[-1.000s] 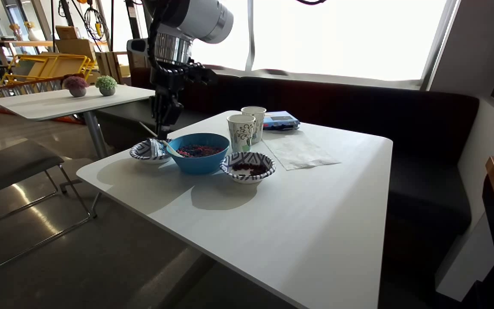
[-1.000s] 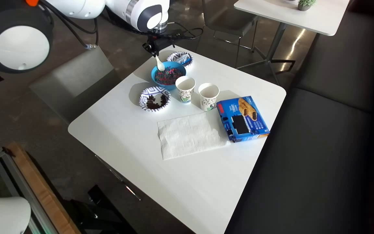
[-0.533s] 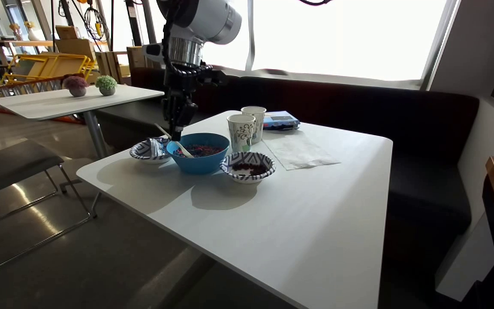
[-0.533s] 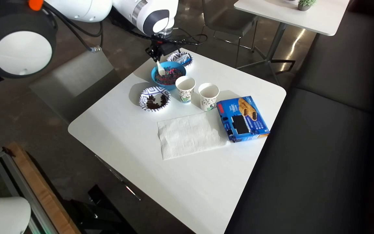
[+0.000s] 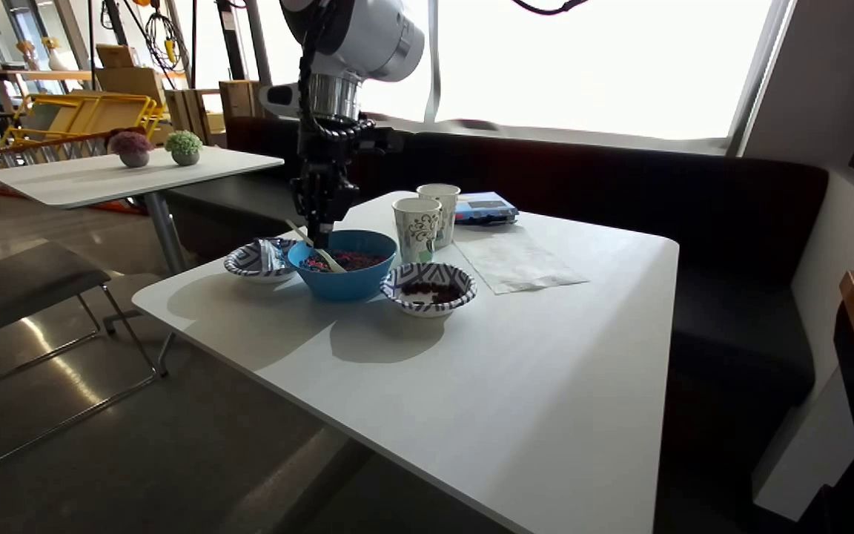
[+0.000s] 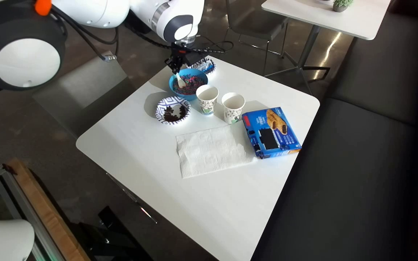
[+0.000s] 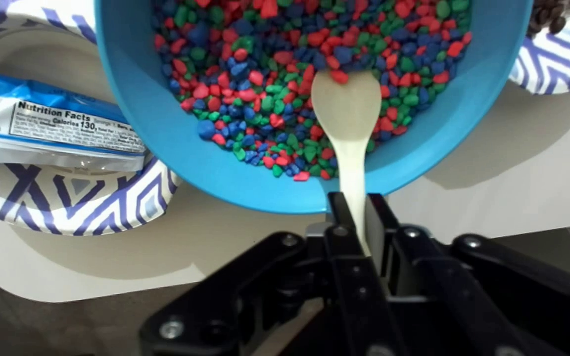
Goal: Transfer a spoonful of contents from the blue bowl to the right cup
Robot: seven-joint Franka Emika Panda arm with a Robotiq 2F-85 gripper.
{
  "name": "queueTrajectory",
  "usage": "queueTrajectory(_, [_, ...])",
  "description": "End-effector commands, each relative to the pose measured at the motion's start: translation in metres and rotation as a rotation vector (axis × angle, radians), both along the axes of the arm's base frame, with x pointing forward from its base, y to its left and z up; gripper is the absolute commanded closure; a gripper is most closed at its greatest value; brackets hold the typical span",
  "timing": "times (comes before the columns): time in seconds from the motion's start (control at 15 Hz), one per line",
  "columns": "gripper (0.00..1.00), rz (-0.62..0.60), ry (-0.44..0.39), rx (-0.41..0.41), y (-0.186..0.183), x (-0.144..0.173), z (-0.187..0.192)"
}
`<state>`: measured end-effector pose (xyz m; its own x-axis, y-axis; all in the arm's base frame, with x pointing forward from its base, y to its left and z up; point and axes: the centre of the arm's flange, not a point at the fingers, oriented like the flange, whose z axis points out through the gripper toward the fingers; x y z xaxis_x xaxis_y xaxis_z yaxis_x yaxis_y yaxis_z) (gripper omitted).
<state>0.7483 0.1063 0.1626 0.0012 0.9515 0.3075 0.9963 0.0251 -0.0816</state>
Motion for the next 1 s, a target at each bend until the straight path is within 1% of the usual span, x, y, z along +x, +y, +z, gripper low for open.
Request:
queueTrajectory(0.0, [0.97,0.060,0.019,-0.010,-0.007,0.000,-0.011])
queueTrajectory(0.2, [0.97,0.082,0.029,-0.043,-0.009,0.000,-0.012])
queueTrajectory(0.4, [0.97,0.097,0.025,-0.095,-0.010,0.001,-0.015])
queueTrajectory(0.67, [0.97,0.121,0.022,-0.152,-0.004,0.000,-0.019])
queueTrajectory(0.93, [0.97,0.145,0.008,-0.238,0.006,-0.003,-0.022])
